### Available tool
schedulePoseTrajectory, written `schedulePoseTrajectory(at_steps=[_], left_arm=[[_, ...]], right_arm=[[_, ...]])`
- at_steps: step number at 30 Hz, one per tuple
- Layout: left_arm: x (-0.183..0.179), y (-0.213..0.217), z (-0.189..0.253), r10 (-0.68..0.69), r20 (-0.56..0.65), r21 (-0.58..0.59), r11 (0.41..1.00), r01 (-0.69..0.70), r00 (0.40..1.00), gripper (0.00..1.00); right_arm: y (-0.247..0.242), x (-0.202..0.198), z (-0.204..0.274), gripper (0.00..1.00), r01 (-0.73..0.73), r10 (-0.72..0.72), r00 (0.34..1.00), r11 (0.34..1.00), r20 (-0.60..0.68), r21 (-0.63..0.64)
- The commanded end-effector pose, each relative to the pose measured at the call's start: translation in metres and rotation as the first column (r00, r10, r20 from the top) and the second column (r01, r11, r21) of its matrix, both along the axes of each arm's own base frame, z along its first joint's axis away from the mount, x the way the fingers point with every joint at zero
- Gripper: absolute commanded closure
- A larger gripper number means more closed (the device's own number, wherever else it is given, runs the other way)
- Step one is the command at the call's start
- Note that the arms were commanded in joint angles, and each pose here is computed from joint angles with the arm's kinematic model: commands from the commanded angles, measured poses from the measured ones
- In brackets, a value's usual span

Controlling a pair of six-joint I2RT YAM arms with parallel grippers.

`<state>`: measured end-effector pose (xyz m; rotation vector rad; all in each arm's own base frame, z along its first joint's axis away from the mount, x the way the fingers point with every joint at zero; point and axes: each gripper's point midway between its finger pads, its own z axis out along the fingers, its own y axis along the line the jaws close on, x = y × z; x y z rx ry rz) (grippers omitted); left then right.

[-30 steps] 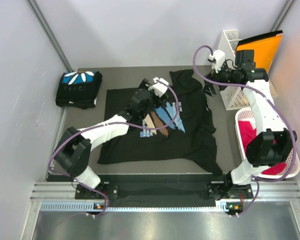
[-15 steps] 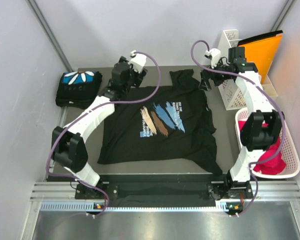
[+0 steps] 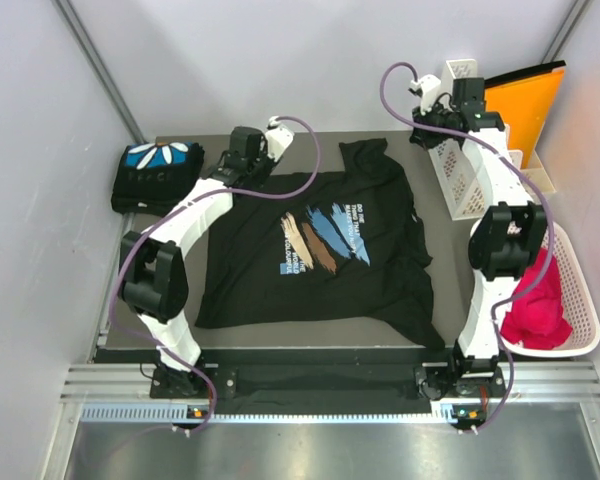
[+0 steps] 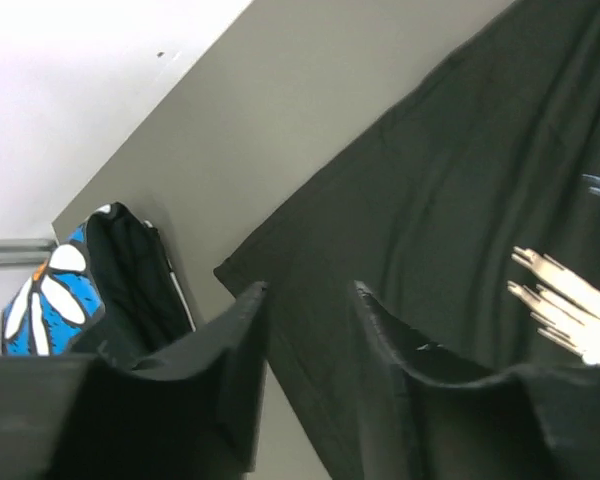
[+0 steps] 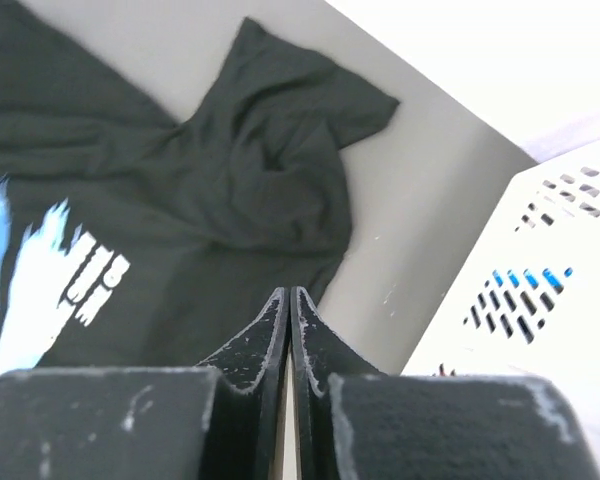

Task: Fold and stack the t-shirts
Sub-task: Flatten the tshirt out

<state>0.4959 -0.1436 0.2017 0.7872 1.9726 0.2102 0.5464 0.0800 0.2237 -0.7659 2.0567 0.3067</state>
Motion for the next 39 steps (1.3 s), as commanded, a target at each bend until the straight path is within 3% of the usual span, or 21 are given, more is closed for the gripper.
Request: schedulePoseTrajectory(at_steps=[1,5,12,13,15,17,18,21,22,26,27,29,30,33,39], left_arm=[[0.001,-0.002,0.011,0.002,0.027,-0.027,1.000,-0.001,1.000,0.69],[0.004,-0.006,0.006,0.002,0.003,-0.043,0.999,-0.002,1.000,0.77],[0.016,-0.009,0.012,0.003,0.005,-0.030,1.000,-0.003,1.000,0.70],[0.018,-0.009,0.016,-0.004,0.014,-0.021,1.000,0.005,1.000,0.67],[0.020,-0.009,0.018,-0.008,0.022,-0.007,1.000,0.008,1.000,0.58],[0.024,-0.009,0.024,-0.013,0.036,0.006,1.000,0.013,0.999,0.53],[0.026,-0.008,0.024,-0.012,0.038,0.013,1.000,0.012,0.999,0.49],[0.031,-0.007,0.036,-0.019,0.064,0.040,0.999,0.016,0.998,0.37],[0.033,-0.007,0.042,-0.020,0.079,0.047,0.999,0.016,0.997,0.33],[0.036,0.001,0.065,-0.019,0.144,0.097,0.995,0.005,0.989,0.26],[0.038,0.005,0.072,-0.009,0.170,0.118,0.993,-0.012,0.985,0.25],[0.036,0.009,0.080,-0.005,0.189,0.130,0.991,-0.020,0.982,0.25],[0.035,0.010,0.081,-0.008,0.191,0.143,0.990,-0.020,0.982,0.25],[0.026,0.012,0.083,-0.021,0.192,0.163,0.987,-0.011,0.981,0.25],[0.009,0.013,0.076,-0.047,0.194,0.178,0.984,0.012,0.980,0.30]], right_arm=[[-0.009,0.036,0.015,1.00,0.063,-0.066,0.991,0.998,0.113,0.025],[-0.010,0.053,0.000,1.00,0.122,-0.128,0.988,0.990,0.088,0.073],[-0.001,0.055,-0.041,0.97,0.124,-0.124,0.992,0.985,-0.009,0.117],[-0.002,0.056,-0.043,0.85,0.123,-0.123,0.992,0.986,-0.008,0.110],[-0.004,0.057,-0.052,0.82,0.123,-0.122,0.992,0.987,-0.023,0.101],[-0.004,0.059,-0.054,0.70,0.122,-0.120,0.992,0.987,-0.024,0.105],[-0.003,0.061,-0.055,0.51,0.119,-0.117,0.993,0.987,-0.025,0.112],[-0.001,0.065,-0.055,0.28,0.122,-0.119,0.992,0.983,-0.028,0.139],[0.001,0.065,-0.055,0.27,0.123,-0.119,0.992,0.981,-0.032,0.150],[0.005,0.074,-0.060,0.37,0.144,-0.136,0.989,0.967,-0.053,0.210],[0.008,0.075,-0.066,0.50,0.153,-0.138,0.987,0.959,-0.080,0.238],[0.012,0.078,-0.077,0.64,0.171,-0.145,0.983,0.948,-0.115,0.268],[0.013,0.079,-0.080,0.77,0.177,-0.148,0.981,0.944,-0.124,0.278],[0.017,0.080,-0.089,0.92,0.194,-0.150,0.976,0.930,-0.160,0.313],[0.022,0.080,-0.107,1.00,0.230,-0.158,0.962,0.907,-0.220,0.353]])
